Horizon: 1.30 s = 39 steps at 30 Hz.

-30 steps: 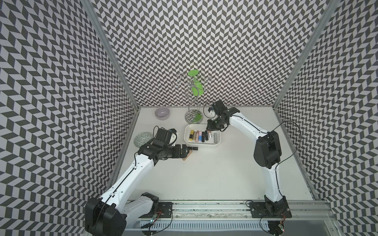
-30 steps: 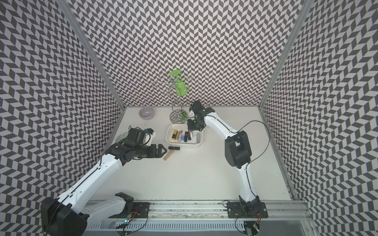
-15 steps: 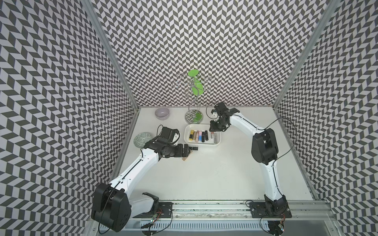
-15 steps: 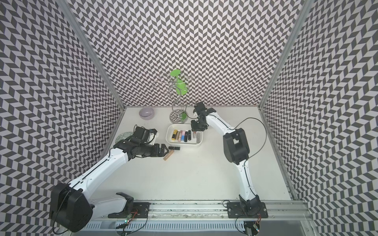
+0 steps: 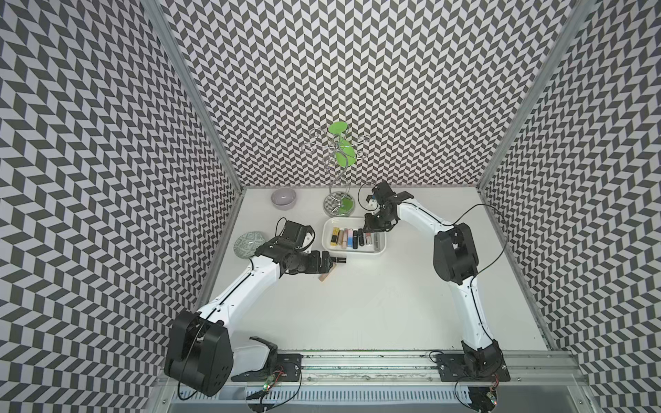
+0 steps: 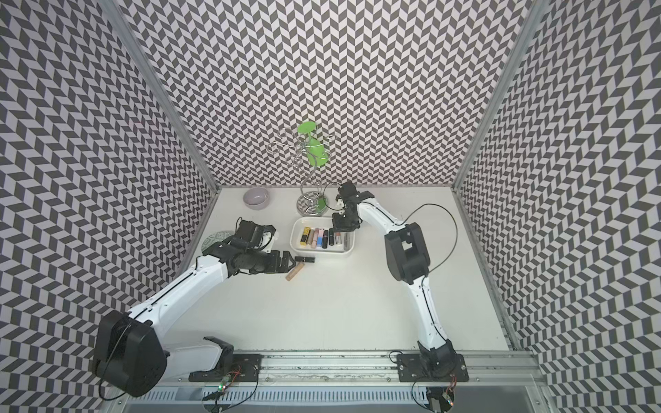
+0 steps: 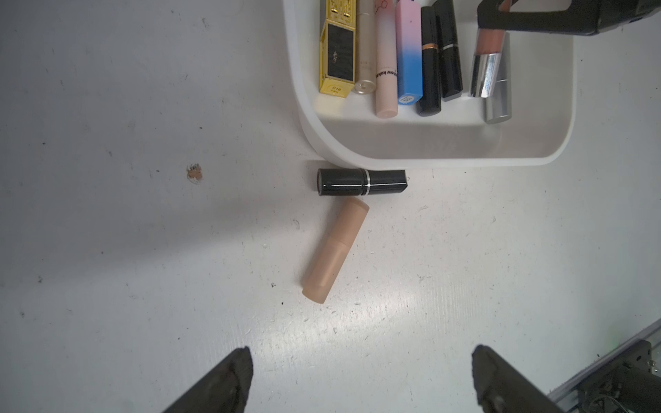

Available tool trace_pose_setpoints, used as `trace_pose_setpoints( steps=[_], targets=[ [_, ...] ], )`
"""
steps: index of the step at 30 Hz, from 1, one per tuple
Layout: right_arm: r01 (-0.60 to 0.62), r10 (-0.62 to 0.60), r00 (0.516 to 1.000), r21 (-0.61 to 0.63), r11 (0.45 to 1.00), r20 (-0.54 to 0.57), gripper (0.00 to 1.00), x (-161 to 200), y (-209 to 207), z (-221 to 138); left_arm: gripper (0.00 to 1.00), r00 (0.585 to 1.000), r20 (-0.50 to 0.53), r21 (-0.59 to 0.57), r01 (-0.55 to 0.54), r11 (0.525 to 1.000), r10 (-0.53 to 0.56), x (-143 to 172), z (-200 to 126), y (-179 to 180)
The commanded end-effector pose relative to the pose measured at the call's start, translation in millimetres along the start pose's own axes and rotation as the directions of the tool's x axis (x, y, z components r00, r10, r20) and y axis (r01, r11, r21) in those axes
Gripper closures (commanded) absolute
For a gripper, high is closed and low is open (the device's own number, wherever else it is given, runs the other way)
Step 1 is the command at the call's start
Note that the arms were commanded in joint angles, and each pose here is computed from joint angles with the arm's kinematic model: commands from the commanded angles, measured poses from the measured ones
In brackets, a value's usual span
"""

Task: Put the lipstick into the storage box
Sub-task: Place the lipstick in the storage box.

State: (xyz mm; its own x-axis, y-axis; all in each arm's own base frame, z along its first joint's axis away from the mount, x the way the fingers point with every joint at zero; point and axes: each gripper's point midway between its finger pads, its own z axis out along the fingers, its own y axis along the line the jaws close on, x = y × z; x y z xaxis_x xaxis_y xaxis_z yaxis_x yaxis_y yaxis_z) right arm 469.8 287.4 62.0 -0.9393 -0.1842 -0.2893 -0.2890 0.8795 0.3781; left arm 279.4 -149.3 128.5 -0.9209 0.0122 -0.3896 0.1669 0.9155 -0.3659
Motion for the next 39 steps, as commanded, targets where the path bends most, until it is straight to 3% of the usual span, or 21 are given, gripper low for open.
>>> trace_pose_setpoints(
  steps=[1, 28, 33, 39],
  targets=[
    [0.006, -0.005, 0.999, -0.027, 1.0, 0.035, 0.8, -12.3, 2.5, 5.3, 0.01, 0.999, 0.037, 0.017, -0.022, 1.0, 0.021, -14.6, -5.3, -4.8],
    [-0.02, 0.021, 1.0, -0.073, 0.997, 0.018, 0.65, -11.6, -1.8, 13.9, 0.01, 1.0, 0.012, 0.023, -0.012, 1.0, 0.012, -15.6, 5.2, -2.9],
    [-0.01, 0.015, 0.999, -0.095, 0.995, 0.05, 0.63, -16.0, 7.6, -3.4, 0.01, 1.0, 0.019, 0.039, -0.019, 0.999, 0.018, -14.8, 2.4, -5.8],
    [-0.002, 0.016, 0.994, -0.127, 0.992, 0.11, 0.52, -20.5, 24.8, -40.4, 0.01, 0.997, 0.05, 0.08, -0.055, 0.995, 0.051, -14.1, -7.6, -13.9]
  ],
)
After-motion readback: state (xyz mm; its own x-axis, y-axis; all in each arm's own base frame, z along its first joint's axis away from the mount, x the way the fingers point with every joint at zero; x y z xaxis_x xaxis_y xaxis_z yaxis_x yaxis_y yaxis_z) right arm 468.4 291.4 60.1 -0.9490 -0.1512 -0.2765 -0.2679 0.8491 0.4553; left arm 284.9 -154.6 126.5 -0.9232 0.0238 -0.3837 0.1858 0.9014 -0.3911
